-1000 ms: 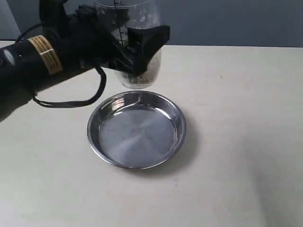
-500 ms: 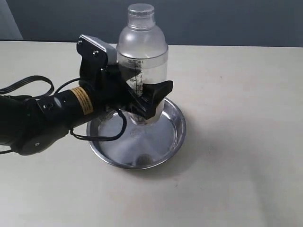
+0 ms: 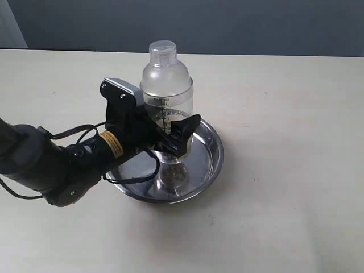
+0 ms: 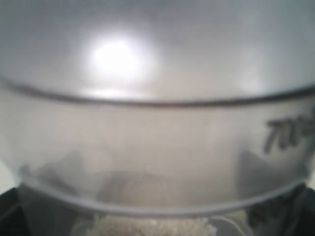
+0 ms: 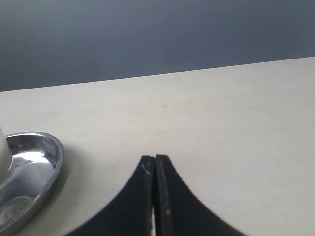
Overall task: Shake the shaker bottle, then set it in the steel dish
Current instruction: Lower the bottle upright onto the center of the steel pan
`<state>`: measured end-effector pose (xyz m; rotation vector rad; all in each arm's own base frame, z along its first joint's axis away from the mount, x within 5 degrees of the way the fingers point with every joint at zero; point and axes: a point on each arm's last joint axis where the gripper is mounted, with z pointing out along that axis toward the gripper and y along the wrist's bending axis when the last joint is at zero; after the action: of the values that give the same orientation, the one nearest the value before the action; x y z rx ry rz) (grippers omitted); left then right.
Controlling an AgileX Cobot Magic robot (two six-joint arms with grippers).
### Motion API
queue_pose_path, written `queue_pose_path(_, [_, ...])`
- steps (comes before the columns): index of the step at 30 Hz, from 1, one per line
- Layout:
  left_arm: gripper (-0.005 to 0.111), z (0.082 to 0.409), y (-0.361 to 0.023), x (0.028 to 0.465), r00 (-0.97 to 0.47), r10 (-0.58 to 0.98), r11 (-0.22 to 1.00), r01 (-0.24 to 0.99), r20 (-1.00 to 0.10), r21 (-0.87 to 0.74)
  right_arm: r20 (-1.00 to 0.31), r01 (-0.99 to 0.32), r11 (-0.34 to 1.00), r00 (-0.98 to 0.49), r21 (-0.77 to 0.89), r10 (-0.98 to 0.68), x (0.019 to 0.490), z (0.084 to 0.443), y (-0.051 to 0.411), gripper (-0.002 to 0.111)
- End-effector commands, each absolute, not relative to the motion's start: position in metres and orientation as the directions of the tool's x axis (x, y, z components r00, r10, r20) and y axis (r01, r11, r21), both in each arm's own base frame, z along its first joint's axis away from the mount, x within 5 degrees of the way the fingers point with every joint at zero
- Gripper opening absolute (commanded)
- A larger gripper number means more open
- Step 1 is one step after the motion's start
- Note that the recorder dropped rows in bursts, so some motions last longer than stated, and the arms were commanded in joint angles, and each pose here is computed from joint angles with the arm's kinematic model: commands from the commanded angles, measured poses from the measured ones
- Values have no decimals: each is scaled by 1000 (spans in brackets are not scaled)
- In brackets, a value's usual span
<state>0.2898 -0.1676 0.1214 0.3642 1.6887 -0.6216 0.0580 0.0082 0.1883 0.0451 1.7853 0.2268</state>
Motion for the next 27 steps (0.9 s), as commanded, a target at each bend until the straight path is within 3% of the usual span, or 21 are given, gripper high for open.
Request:
queue_pose_path(1, [0,121,-167,293,-161,-116,811,555,-980,-187,-964,-95,980,-219,175,151,59,189,8,-1])
queue_pose_path(15, [0,112,-163,298,-216,-108,850,487,-970,-203,-963,-95,980,-221,175,151,58,189,8,-1])
queue_pose_path(27, [0,101,-164,297,-250,-81,843,499,-965,-200,-963,-95,980,-221,175,151,58,189,8,-1])
